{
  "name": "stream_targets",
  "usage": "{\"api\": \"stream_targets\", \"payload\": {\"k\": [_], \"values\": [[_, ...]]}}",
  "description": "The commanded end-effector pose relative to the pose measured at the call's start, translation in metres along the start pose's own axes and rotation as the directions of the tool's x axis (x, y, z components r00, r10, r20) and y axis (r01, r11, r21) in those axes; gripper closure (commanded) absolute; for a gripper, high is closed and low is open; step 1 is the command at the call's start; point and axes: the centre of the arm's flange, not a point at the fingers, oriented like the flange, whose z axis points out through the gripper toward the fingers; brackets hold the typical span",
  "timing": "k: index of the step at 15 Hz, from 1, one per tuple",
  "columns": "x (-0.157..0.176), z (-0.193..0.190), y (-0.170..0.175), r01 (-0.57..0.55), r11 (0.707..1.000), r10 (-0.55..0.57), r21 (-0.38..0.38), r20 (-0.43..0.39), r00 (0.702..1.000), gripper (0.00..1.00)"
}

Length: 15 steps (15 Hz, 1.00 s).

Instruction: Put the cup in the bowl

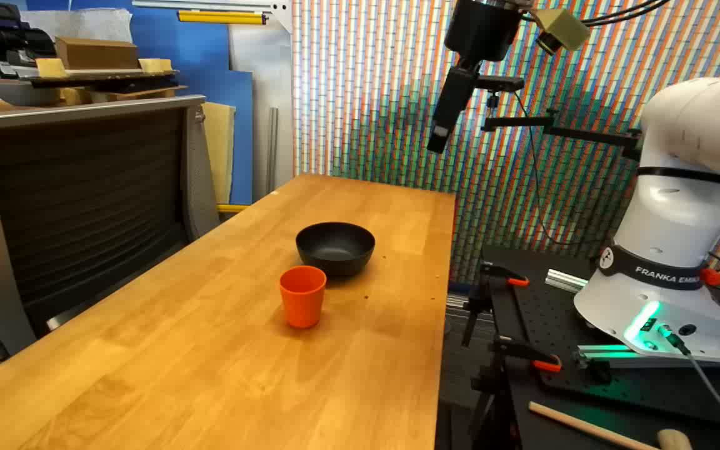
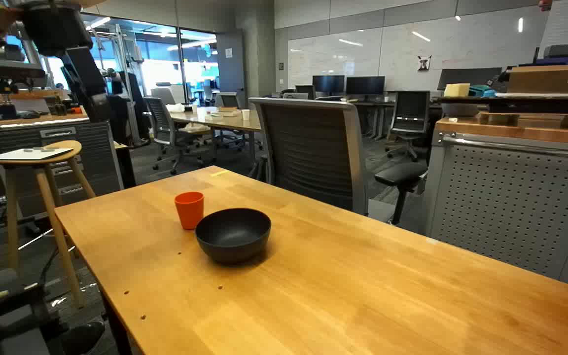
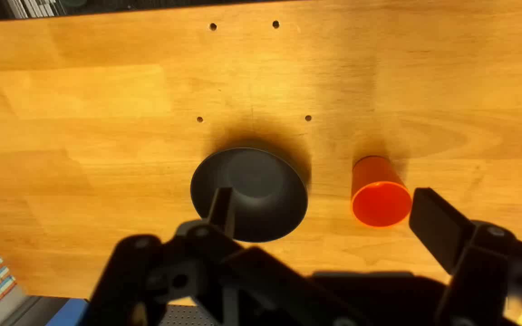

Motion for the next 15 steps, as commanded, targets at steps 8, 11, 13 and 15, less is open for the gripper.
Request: {"api": "stream_targets", "payload": {"k": [8, 11, 13, 15], "values": [[0.034, 0.031, -0.027, 0.021, 1.000, -0.021, 0.008, 0.024, 0.999, 0.00], [0.066, 0.072, -0.062, 0.078, 0.996, -0.079, 0.031, 0.036, 0.996, 0.00], [0.081, 0.095, -0.083, 0.112, 0.993, -0.114, 0.041, 0.057, 0.992, 0.00], [0.101, 0.115, -0.098, 0.152, 0.988, -0.153, 0.023, 0.058, 0.986, 0.00]]}}
